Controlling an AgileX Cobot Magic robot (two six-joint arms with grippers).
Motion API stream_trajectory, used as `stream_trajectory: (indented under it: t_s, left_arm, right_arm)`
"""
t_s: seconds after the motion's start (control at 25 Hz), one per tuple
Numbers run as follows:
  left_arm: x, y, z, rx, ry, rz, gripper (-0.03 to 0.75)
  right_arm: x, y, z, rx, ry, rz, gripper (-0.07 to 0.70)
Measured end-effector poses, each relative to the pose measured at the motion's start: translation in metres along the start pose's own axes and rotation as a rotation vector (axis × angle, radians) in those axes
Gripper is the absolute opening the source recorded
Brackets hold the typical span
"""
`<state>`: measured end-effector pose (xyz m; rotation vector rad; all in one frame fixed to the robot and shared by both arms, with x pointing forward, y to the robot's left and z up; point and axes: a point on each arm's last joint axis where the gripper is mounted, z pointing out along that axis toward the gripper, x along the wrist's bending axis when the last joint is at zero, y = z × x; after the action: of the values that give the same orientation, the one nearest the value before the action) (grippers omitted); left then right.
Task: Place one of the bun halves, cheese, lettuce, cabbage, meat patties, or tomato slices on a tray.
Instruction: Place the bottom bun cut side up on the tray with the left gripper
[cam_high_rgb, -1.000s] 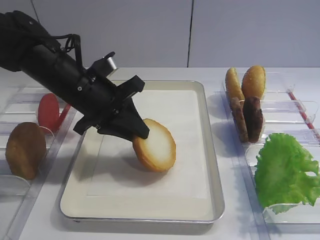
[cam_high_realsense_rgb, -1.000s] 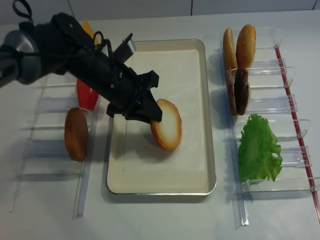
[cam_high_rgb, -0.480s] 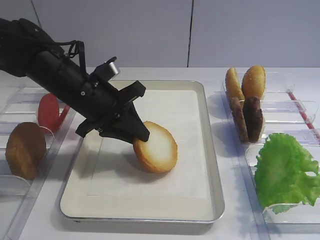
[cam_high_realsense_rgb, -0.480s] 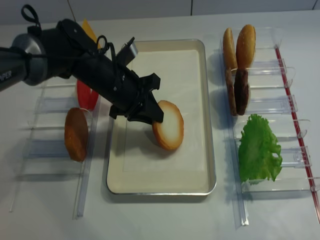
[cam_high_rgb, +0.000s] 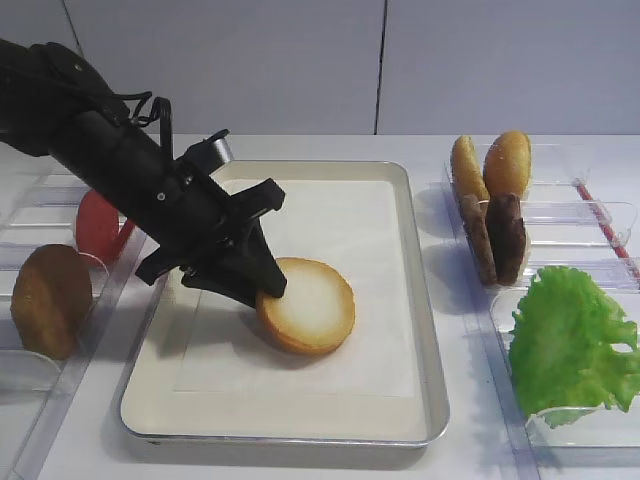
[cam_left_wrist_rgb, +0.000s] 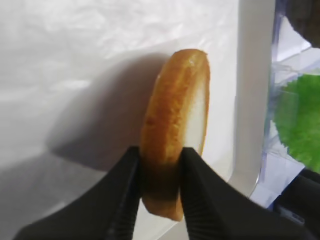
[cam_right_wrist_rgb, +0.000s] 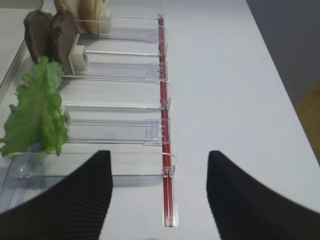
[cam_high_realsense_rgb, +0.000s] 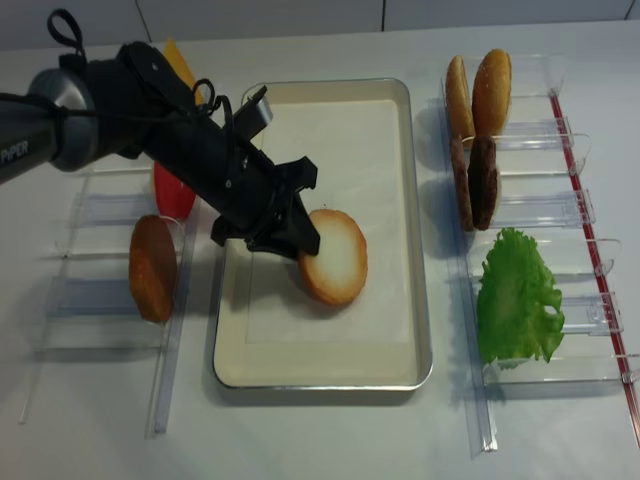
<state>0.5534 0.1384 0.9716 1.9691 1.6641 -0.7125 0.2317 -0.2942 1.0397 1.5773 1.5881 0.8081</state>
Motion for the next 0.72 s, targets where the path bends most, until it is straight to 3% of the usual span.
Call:
stream_trajectory:
  t_s: [0.28,0.52,0.72]
  left_arm:
    - [0.002,-0.003,0.000,0.039,0.025,-0.017,0.350]
    - [0.001,-0.005,-0.001,0.075,0.030,-0.023,0.377]
    - [-0.002,0.002,-0.015,0.101,0.132,-0.011,0.379]
  right_arm:
    - [0.000,0.000,0.000,0.000,0.000,0.000,0.430]
    - [0.000,0.000,0.000,0.000,0.000,0.000,0.430]
    - [0.000,0.000,0.000,0.000,0.000,0.000,0.430]
